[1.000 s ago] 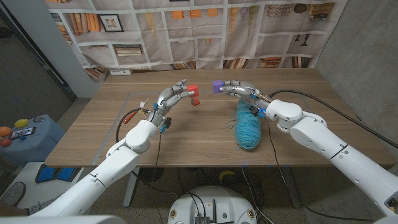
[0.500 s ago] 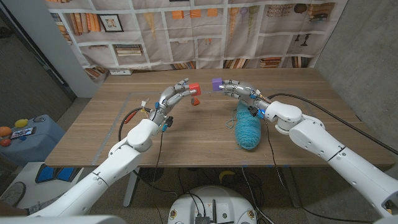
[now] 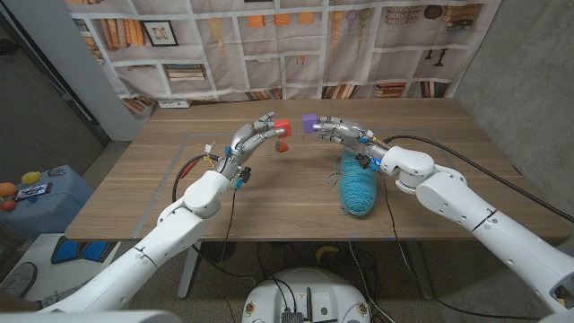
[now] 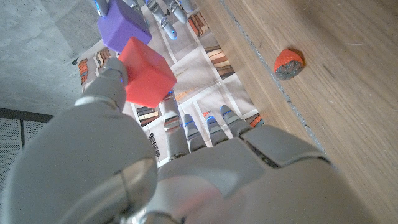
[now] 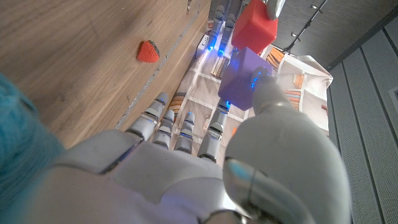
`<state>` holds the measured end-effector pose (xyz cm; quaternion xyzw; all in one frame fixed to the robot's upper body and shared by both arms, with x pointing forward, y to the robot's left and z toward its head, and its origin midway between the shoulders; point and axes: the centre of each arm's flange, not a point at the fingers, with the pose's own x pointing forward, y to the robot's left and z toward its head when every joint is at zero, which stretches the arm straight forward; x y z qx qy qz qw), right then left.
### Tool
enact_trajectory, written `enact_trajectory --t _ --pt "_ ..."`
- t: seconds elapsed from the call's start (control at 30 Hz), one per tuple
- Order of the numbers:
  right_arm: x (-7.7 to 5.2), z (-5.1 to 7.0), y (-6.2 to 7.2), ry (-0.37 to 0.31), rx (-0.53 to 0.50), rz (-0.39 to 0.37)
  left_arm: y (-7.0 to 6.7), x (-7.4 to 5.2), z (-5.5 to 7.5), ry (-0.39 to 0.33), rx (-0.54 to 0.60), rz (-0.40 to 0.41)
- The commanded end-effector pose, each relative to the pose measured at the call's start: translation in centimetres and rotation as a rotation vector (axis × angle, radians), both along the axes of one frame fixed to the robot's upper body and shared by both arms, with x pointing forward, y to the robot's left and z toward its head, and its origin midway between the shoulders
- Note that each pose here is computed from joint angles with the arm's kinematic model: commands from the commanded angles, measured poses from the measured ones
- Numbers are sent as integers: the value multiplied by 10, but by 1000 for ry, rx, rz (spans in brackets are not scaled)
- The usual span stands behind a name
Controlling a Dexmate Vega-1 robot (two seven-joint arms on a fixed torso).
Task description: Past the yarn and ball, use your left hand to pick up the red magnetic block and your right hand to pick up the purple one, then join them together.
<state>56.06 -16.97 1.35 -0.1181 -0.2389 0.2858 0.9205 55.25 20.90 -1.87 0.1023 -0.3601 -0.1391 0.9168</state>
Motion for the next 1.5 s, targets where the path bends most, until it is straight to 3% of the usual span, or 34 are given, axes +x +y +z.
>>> enact_trajectory --t 0.03,1.5 --pt "-1 0 4 3 -26 10 -3 0 1 5 7 -12" --pt "6 3 20 2 -44 39 -7 6 1 31 6 -30"
